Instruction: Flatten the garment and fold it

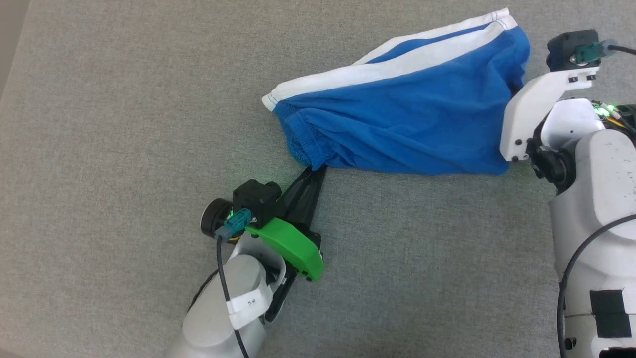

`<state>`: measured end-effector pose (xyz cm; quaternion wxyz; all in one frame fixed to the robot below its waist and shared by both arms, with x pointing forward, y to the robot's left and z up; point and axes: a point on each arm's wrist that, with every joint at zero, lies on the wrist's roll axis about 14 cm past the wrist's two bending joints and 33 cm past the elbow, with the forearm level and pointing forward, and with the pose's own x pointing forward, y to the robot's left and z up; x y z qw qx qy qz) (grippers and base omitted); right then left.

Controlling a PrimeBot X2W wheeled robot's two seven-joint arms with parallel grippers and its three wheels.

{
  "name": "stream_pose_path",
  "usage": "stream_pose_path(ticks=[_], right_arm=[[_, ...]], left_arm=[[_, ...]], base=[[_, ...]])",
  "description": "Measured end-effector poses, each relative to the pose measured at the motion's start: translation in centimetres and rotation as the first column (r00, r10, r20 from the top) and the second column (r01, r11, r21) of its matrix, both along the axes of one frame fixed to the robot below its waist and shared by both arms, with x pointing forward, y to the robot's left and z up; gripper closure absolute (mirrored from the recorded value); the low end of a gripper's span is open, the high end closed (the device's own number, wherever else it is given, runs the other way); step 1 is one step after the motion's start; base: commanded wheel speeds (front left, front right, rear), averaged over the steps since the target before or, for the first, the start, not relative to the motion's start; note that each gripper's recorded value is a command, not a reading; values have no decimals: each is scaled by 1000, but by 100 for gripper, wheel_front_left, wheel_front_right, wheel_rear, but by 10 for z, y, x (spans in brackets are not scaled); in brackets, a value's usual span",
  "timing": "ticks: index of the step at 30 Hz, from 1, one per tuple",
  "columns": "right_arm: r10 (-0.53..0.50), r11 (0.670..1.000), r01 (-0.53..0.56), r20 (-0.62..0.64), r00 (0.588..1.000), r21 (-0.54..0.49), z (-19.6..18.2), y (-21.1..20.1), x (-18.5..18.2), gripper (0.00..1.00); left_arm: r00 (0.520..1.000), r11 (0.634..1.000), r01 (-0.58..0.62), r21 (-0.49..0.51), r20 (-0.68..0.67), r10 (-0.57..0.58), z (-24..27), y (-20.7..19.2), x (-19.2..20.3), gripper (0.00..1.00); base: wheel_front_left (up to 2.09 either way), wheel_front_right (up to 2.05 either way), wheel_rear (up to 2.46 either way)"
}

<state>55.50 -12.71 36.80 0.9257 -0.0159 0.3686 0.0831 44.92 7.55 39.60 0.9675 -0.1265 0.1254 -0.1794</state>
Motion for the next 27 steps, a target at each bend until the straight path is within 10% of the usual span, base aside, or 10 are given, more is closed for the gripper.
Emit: stream_pose_path(ticks=[13,24,25,26,27], right_arm=[[-66,998,65,236,970,10,46,-36,-46,100],[-198,980,195,111,974,35,28,-79,-133,100],[-201,979,198,103,974,42,26,-79,-136,84],[-204,979,200,101,974,47,26,-79,-138,41],[-209,977,204,105,972,58,27,-79,-140,0]], left_arm=[[993,995,80,62,84,-86,28,-1,-13,100],[983,977,182,108,-3,-183,14,-6,-48,100],[983,978,184,103,-8,-184,14,-6,-50,100],[983,978,185,95,-11,-185,15,-8,-52,62],[982,978,189,92,-13,-189,15,-9,-55,1]], base=[[0,0,0],[0,0,0],[0,0,0],[0,0,0],[0,0,0]])
